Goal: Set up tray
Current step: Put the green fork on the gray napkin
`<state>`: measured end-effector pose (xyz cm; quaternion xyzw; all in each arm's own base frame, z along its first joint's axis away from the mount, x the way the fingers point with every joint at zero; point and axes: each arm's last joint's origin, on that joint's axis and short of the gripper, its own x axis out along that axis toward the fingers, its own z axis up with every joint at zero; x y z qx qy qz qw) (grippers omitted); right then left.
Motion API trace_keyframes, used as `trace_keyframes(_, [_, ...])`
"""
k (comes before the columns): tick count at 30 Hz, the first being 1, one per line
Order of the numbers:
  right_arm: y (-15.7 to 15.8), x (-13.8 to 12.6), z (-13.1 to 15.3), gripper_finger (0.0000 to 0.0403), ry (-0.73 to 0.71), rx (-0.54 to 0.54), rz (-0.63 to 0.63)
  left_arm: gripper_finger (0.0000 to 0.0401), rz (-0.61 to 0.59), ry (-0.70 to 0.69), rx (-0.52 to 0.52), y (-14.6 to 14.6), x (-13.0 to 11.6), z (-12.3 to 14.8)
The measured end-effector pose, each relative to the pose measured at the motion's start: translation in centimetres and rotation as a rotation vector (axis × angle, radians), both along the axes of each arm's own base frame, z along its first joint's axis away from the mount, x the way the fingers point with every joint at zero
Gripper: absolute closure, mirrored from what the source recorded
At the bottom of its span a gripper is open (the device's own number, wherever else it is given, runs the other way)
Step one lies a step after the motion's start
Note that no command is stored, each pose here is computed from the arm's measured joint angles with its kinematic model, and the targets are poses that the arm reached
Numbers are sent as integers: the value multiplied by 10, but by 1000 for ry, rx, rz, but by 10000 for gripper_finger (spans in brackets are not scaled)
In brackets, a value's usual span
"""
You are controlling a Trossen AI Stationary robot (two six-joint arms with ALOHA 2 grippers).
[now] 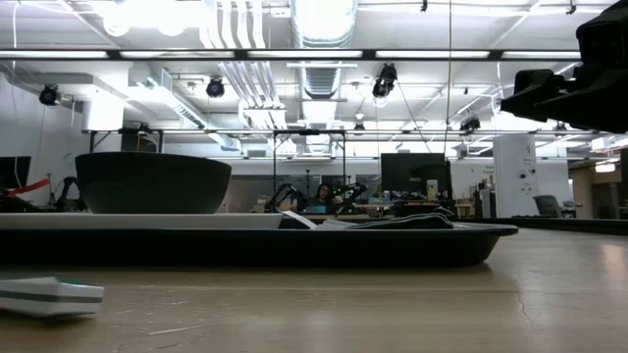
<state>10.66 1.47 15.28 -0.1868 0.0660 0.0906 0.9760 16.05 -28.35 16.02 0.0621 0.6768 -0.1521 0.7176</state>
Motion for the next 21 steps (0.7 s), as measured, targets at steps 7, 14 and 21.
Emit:
trace_keyframes(7, [0,0,0,179,1,1,0,397,21,-17,-1,7,10,4])
trace_keyframes(14, [0,0,1,179,-5,30,4,397,107,-104,-28,21,29,24])
trace_keyframes(21, [1,1,10,179,-54,300,1,397,66,-170,-41,27,51,57])
